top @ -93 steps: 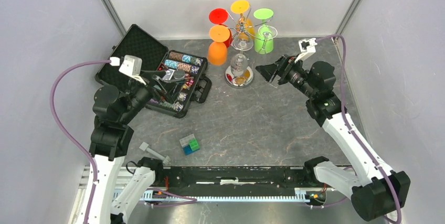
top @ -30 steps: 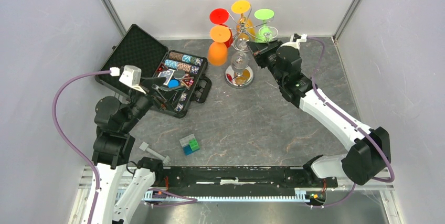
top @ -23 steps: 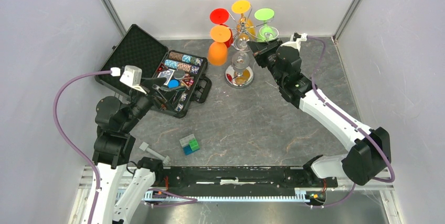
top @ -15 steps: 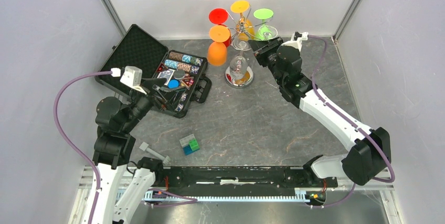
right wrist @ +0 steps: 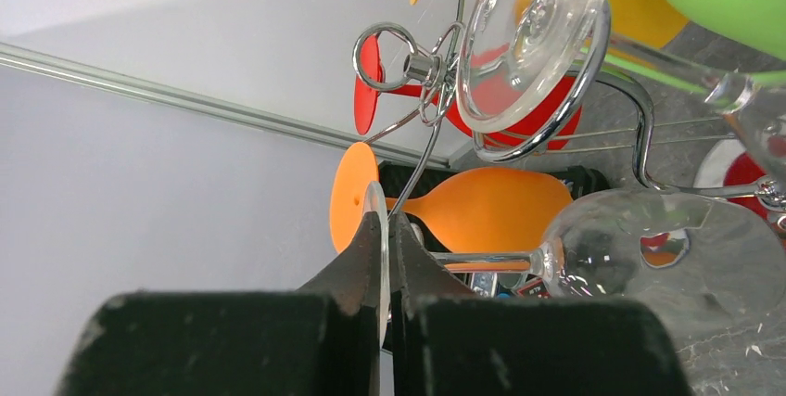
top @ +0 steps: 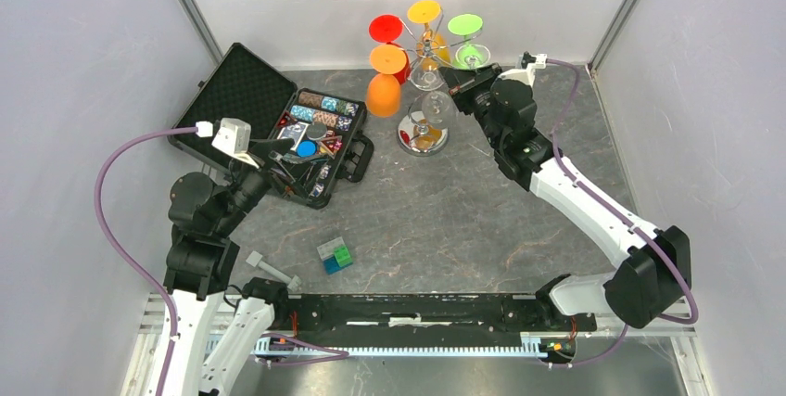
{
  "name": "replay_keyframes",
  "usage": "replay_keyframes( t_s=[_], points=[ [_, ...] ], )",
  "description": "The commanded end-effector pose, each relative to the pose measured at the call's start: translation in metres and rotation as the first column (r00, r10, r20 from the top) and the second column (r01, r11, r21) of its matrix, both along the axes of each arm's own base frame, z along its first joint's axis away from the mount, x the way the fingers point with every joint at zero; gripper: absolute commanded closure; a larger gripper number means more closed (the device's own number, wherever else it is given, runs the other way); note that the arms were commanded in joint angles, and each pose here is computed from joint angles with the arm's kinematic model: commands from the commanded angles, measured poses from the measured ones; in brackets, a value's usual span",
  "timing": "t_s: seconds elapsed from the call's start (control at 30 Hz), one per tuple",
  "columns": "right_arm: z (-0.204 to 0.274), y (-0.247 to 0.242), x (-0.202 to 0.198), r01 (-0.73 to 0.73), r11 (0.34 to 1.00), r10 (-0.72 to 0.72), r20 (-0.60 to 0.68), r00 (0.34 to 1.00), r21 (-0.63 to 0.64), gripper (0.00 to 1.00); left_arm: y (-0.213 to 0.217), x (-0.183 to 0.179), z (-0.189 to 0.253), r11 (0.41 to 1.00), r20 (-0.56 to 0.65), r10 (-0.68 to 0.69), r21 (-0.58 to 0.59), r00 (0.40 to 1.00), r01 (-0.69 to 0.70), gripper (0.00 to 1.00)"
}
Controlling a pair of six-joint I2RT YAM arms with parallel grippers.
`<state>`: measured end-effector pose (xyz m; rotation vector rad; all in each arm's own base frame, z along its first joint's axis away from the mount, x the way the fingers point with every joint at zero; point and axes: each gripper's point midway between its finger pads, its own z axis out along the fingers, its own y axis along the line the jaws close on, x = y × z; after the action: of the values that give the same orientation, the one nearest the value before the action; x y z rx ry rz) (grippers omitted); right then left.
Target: Take the wine glass off the wine glass rack
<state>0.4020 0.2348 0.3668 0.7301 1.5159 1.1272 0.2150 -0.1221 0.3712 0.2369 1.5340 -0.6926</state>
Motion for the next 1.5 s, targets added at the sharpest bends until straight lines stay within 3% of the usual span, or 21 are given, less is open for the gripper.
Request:
replay_keyframes(
  t_s=[0.0, 0.57, 1.23, 1.47],
  points=[
    [0.03, -0.003, -0.006, 0.006, 1.0, -0.008, 0.073, 0.997, 0.028, 1.0, 0.002, -0.002, 0.005, 1.0, 0.036, 0.005, 0.018, 0.999, -0.006, 0.0],
    [0.037, 0.013, -0.029, -0.109, 0.99, 0.1, 0.098, 0.99, 0.094, 1.0, 0.003, 0.001, 0.004, 1.0, 0.026, 0.017, 0.013, 1.0, -0.018, 0.0],
    [0.045, 0.04, -0.007, -0.164, 0.977, 0.147, 0.124, 0.981, 0.135, 1.0, 0.006, 0.002, 0.002, 0.999, 0.02, 0.031, 0.019, 0.999, -0.032, 0.0],
    [0.05, 0.034, 0.003, -0.111, 0.985, 0.094, 0.13, 0.987, 0.131, 1.0, 0.006, 0.004, 0.0, 0.999, 0.016, 0.034, 0.021, 0.999, -0.035, 0.0]
  ],
)
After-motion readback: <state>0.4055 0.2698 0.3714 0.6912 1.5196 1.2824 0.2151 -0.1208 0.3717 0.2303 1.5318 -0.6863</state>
